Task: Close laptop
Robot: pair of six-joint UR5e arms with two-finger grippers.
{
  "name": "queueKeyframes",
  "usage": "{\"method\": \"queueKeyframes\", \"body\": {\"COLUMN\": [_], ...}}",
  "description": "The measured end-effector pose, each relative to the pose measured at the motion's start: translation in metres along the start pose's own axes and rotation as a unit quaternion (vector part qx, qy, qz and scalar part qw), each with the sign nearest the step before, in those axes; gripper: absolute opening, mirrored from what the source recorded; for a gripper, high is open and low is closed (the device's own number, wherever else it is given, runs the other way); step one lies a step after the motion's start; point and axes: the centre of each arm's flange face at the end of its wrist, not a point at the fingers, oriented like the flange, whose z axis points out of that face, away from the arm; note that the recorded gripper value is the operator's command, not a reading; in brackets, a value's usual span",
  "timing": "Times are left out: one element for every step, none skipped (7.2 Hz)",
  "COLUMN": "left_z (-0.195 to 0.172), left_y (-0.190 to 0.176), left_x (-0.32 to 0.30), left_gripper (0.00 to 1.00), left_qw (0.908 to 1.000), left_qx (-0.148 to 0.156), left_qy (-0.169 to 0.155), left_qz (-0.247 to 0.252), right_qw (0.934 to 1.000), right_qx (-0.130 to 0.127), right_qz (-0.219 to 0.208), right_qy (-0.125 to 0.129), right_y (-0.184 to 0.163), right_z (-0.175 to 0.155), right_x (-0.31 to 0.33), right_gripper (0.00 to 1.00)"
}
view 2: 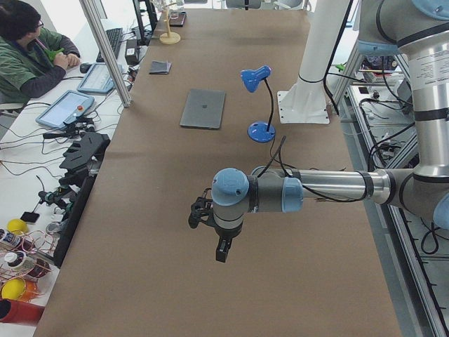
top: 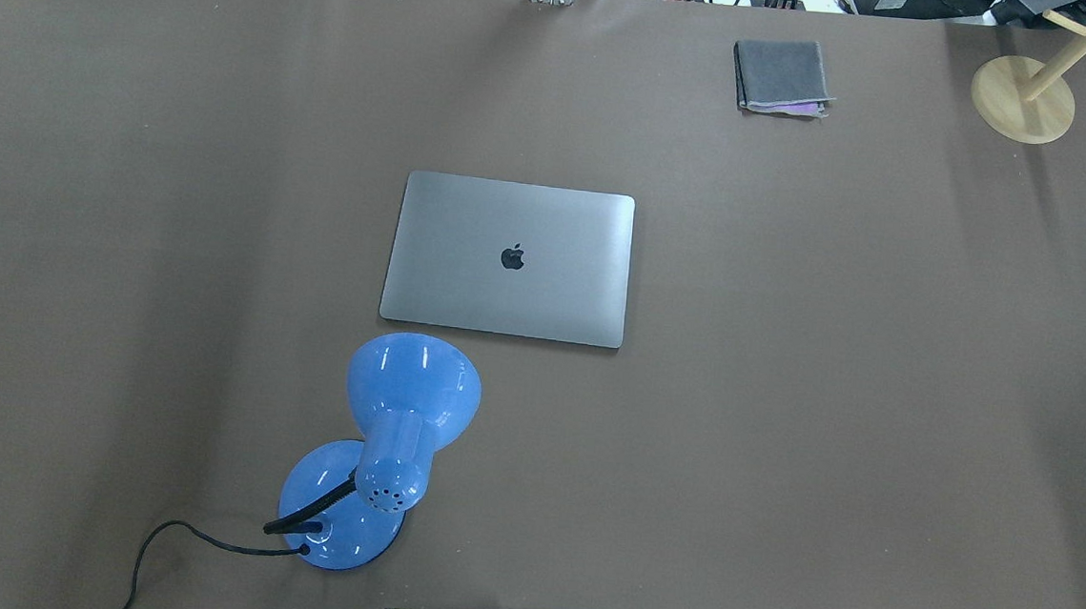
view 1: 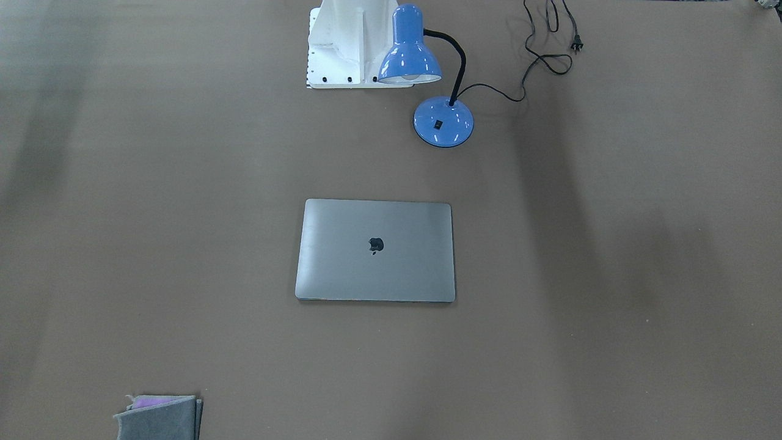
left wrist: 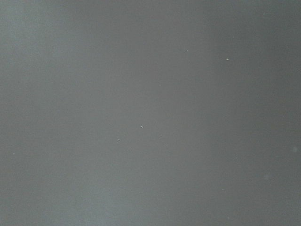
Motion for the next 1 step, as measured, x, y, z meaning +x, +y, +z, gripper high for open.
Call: {"method": "queueKeyframes", "body": {"left_z": [0.0], "left_y": [0.0], "left_x": [0.0], "left_gripper": [0.99], "left_qw": [1.0], "left_qx": [0.0], "left_qy": [0.0], "left_qz": [0.0], "right_qw": [1.0], "right_qx": [0.0], "right_qz": [-0.001], "right_qy": [0.0], "right_y": [-0.0006], "right_z": [-0.0002], "right_x": [-0.0004], "right_gripper": [1.0]}}
